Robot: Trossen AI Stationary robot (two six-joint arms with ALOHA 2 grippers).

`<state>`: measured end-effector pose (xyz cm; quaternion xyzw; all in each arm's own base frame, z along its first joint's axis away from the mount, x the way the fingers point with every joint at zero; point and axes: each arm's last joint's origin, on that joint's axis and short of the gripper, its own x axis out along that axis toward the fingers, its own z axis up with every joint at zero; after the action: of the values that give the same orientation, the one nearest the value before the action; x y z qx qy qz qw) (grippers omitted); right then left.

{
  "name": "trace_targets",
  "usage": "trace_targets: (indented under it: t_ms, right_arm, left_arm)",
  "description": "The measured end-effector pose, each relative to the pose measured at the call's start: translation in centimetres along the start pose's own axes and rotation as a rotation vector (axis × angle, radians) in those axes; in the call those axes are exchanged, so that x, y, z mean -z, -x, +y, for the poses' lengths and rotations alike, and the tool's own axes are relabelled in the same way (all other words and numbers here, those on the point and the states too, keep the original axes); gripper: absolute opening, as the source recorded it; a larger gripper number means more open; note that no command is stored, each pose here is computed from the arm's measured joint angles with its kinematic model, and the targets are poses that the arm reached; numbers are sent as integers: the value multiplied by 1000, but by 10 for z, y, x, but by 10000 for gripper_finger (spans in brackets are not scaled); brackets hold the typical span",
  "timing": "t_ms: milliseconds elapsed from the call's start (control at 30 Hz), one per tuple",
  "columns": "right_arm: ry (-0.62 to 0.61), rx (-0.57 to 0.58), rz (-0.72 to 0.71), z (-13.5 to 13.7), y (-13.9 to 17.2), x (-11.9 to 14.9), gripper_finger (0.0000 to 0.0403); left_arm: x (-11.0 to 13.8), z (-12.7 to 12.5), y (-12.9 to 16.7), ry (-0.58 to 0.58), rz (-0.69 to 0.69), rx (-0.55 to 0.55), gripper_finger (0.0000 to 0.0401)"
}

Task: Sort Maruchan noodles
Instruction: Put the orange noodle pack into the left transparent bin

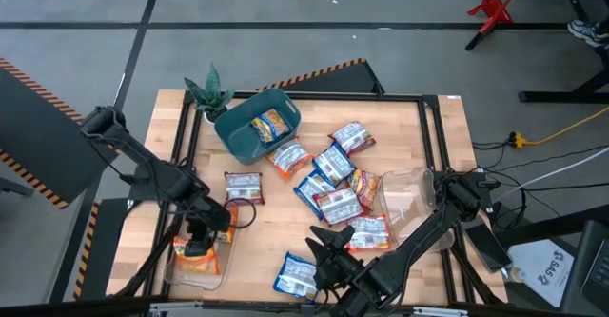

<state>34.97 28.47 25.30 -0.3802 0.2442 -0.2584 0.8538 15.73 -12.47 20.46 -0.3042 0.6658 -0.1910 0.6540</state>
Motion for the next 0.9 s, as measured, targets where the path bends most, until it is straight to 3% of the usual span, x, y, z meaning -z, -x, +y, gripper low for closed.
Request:
trace_targets:
  t_ms: [400, 700, 900]
  right_arm:
    - [3, 0, 1, 0, 0, 0, 193]
    - [22, 1, 5, 0, 0, 2, 193]
    - [29, 1, 7, 0, 0, 2, 193]
  left_arm:
    - [-1, 8, -13, -54, -9, 93, 111]
    - [-1, 8, -14, -75, -24, 75, 111]
    - [-3, 12, -26, -56, 41, 54, 111]
